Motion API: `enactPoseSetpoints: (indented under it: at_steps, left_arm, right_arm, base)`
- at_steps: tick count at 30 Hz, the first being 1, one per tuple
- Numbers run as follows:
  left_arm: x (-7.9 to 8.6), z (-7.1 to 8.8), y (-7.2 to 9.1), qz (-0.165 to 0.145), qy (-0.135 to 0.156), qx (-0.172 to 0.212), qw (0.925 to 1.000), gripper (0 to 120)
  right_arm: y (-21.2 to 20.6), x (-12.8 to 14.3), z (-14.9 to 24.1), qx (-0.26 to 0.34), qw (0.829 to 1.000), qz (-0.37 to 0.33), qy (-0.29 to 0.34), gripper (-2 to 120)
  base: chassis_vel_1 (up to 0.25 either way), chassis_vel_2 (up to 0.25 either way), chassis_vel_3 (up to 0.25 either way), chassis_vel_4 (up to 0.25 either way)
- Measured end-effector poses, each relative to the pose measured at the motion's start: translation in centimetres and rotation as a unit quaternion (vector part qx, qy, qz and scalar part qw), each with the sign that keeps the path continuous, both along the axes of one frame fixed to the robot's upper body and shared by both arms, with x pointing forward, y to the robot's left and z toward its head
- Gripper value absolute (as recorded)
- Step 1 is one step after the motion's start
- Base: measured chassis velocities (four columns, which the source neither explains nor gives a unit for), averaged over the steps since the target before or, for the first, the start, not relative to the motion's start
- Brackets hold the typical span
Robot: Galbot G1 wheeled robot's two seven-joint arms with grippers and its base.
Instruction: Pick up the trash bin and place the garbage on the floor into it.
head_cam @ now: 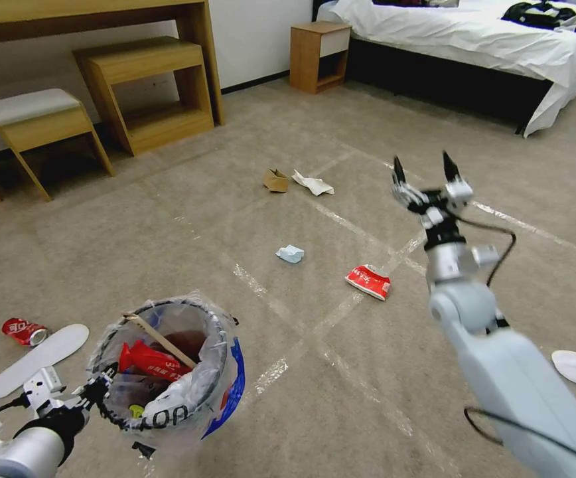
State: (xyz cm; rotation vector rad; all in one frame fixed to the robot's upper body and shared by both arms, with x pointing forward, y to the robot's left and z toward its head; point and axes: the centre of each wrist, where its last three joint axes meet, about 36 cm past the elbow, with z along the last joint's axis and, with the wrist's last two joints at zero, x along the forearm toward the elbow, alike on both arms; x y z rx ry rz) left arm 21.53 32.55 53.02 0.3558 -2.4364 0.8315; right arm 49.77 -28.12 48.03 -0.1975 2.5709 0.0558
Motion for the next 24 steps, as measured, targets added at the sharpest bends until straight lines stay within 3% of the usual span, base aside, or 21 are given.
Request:
enactPoseSetpoints:
  at_steps: [6, 9, 15, 19, 24]
  left_arm:
    - [0.2, -0.2, 0.0, -0.004, 0.000, 0.003, 1.0000, 0]
    - [0.2, -0.2, -0.1, -0.005, -0.001, 0.001, 1.0000, 0]
    - [0.3, -0.1, -0.5, -0.008, -0.006, -0.007, 0.9999, 0]
    - [0.1, 0.1, -0.5, -0.007, -0.008, -0.006, 0.9999, 0]
    - [0.0, 0.4, -0.5, -0.005, -0.011, -0.006, 0.9999, 0]
  right_arm:
    - [-1.5, -4.8, -3.0, 0.002, 0.997, -0.074, 0.003, 100]
    - [-1.9, -5.6, -3.5, -0.002, 0.996, -0.087, 0.002, 100]
    - [-3.2, -10.5, -7.1, -0.042, 0.989, -0.140, -0.002, 100]
    - [-2.4, -12.4, -9.0, -0.046, 0.986, -0.162, -0.004, 100]
    - [-1.5, -12.8, -9.8, -0.046, 0.984, -0.171, -0.014, 100]
  base:
    - [0.000, 0.000, 0.000, 0.000]
    - [0.000, 0.000, 0.000, 0.000]
    - [0.000, 0.000, 0.000, 0.000]
    - [0.000, 0.000, 0.000, 0.000]
    - [0.000, 0.000, 0.000, 0.000]
